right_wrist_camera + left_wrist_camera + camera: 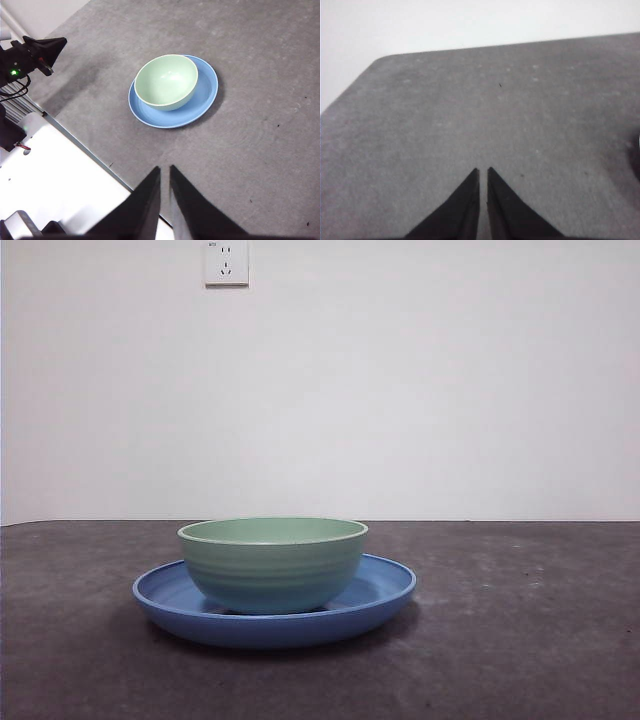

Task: Place the green bowl on the blue plate

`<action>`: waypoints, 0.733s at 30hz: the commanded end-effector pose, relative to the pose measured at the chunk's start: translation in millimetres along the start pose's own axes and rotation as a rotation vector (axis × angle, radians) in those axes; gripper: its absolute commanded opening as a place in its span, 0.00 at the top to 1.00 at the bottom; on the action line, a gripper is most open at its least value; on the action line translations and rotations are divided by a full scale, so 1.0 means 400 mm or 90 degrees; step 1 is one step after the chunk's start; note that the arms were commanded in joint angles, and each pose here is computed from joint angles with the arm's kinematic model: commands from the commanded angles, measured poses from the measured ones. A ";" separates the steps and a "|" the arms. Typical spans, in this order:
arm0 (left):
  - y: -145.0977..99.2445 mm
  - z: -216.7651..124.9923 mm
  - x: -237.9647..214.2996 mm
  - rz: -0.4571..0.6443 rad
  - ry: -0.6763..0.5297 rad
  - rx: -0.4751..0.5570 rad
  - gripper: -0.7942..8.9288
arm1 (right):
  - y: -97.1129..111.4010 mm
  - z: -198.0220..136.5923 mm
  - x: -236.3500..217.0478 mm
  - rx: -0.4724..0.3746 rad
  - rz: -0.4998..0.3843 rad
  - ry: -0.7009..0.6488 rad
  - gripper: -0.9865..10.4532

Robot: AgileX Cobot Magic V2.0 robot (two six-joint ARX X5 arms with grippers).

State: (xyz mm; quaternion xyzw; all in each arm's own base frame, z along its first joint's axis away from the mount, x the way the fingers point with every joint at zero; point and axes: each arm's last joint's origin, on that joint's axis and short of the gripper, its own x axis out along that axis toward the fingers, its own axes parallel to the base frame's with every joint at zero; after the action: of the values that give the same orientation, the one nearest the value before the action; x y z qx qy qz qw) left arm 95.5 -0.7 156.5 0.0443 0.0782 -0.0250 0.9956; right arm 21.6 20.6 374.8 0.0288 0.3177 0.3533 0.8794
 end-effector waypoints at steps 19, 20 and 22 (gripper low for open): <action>0.004 -0.020 0.003 0.016 0.017 -0.019 0.89 | 0.004 0.006 -0.006 -0.012 0.005 -0.011 0.89; 0.004 -0.020 0.003 0.016 0.017 -0.026 0.89 | 0.004 0.006 -0.006 -0.012 0.005 -0.011 0.89; 0.004 -0.020 0.003 0.016 0.017 -0.028 0.89 | 0.004 0.006 -0.006 -0.012 0.005 -0.011 0.89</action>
State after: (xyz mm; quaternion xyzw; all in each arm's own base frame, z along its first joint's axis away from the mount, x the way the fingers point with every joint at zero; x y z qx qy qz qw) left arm 94.9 1.1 156.8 0.0313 0.0755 -0.0136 0.9966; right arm 21.6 20.6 374.8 0.0288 0.3177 0.3533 0.8794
